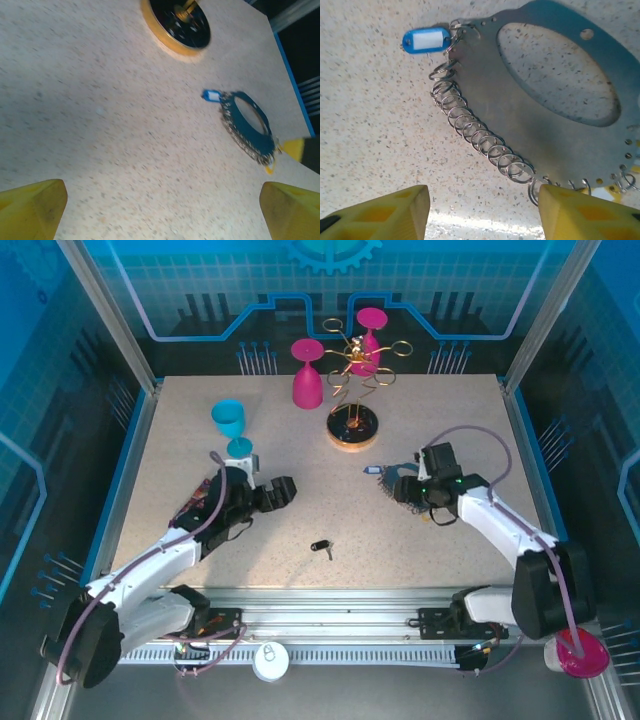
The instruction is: Put the keys on the keyring
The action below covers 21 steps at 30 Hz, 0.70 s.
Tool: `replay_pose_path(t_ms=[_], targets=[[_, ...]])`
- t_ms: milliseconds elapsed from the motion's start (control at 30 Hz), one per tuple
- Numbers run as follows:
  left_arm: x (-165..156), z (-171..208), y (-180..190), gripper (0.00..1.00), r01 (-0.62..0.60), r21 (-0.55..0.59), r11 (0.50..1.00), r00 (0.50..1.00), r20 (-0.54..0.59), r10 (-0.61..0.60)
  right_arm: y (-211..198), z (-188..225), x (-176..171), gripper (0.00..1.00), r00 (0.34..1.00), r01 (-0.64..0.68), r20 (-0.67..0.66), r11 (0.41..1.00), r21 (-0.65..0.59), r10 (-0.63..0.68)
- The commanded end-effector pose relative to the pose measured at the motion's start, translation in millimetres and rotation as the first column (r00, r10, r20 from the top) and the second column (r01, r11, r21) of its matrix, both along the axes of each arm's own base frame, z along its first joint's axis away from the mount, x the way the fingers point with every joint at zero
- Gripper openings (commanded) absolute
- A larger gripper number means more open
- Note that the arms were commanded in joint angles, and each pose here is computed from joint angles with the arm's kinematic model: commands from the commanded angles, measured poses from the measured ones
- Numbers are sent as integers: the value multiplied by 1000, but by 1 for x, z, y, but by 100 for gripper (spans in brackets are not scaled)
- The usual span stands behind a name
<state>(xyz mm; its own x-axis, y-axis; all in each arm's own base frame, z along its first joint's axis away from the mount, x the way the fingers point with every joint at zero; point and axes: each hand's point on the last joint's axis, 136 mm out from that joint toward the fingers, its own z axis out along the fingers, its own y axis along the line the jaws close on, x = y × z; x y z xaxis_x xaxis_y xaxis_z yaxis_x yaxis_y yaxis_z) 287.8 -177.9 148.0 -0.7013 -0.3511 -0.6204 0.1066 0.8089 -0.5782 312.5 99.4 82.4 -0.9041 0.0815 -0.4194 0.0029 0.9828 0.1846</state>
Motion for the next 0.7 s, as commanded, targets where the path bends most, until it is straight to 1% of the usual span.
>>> replay_pose_path(t_ms=[0,100,133,167,233,267,400,567,667], targets=[[-11,-13,-6,99,-11,-2,1000,999,-42,11,4,-3,5,58,998,-29,-63,995,-98,23],[-14,-16,-10,99,0,6,1000,999,-49,1,17,-7,18,56,996,-18,-84,994,-112,8],[-15,-18,-10,99,-2,10,1000,999,-51,3,20,-7,23,52,996,4,-88,994,-109,-14],[-15,-18,-9,99,-6,13,1000,999,-51,7,21,-8,29,49,994,52,-88,993,-106,-62],[-15,-18,-7,99,-12,17,1000,999,-46,13,22,-9,37,50,986,128,-94,988,-84,-136],[-15,-19,-6,99,-17,18,1000,999,-44,17,24,-9,42,49,981,164,-93,984,-70,-170],[-14,-18,-5,99,-25,11,1000,999,-33,25,33,-10,59,45,963,256,-86,967,-17,-256],[-14,-17,-7,99,-24,-7,1000,999,-26,24,42,-21,76,39,946,306,-108,952,-2,-304],[-15,-17,-7,99,-25,-13,1000,999,-24,24,40,-28,82,36,937,331,-110,944,-23,-331]])
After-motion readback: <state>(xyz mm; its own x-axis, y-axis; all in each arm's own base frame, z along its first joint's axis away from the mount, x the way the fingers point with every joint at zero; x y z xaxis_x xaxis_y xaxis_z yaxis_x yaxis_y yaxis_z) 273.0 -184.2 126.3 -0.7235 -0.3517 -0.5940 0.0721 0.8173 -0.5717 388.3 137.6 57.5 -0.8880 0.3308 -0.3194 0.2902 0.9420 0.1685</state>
